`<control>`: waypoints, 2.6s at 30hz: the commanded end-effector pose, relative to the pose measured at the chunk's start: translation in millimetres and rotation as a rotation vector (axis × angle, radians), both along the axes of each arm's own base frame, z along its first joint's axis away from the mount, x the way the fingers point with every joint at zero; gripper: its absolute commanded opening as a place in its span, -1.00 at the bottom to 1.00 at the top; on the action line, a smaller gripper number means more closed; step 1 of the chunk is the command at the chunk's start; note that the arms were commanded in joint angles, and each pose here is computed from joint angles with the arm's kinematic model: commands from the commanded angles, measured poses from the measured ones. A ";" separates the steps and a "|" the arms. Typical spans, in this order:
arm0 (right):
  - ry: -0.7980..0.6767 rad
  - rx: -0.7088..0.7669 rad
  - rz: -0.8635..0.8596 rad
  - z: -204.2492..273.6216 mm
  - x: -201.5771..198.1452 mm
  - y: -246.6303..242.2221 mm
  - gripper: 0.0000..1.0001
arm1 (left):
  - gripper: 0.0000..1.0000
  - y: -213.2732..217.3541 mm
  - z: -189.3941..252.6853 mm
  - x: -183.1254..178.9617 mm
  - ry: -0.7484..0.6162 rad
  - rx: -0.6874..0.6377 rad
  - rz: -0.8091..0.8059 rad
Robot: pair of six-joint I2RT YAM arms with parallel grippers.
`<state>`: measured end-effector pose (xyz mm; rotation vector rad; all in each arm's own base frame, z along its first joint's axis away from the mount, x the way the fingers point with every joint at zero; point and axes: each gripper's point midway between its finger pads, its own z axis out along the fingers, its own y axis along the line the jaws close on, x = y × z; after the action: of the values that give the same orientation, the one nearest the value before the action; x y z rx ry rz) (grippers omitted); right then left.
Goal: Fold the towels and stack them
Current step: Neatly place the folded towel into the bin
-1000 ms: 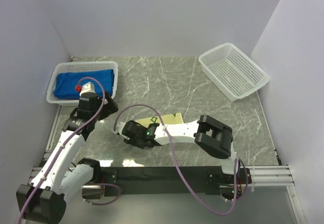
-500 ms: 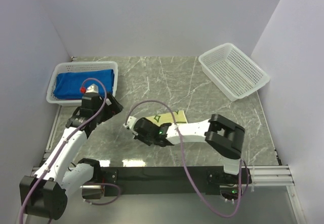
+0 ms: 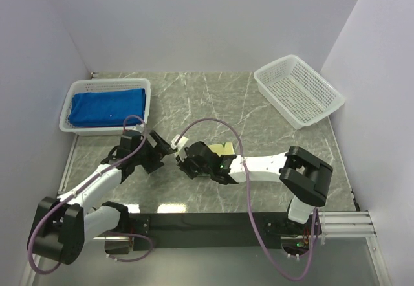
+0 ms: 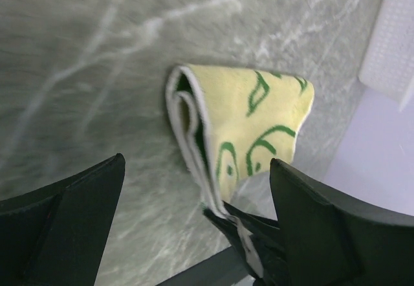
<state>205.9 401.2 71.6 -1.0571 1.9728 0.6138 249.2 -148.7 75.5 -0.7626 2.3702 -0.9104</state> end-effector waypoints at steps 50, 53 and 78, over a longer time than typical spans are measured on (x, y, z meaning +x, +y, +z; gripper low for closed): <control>-0.085 0.083 -0.324 71.9 -8.6 -126.7 0.88 | -0.99 34.6 138.9 154.9 -0.218 0.533 -0.006; -0.074 0.094 -0.334 73.4 -13.1 -135.1 0.91 | -0.99 59.8 157.2 173.7 -0.200 0.635 -0.015; -0.065 -0.106 -0.320 75.0 -4.8 -131.7 0.92 | -0.99 228.7 195.2 218.3 -0.080 1.145 0.025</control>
<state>192.5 270.4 134.6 -0.7864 2.0872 0.3531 465.9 62.3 262.6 -0.3238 2.3061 0.3764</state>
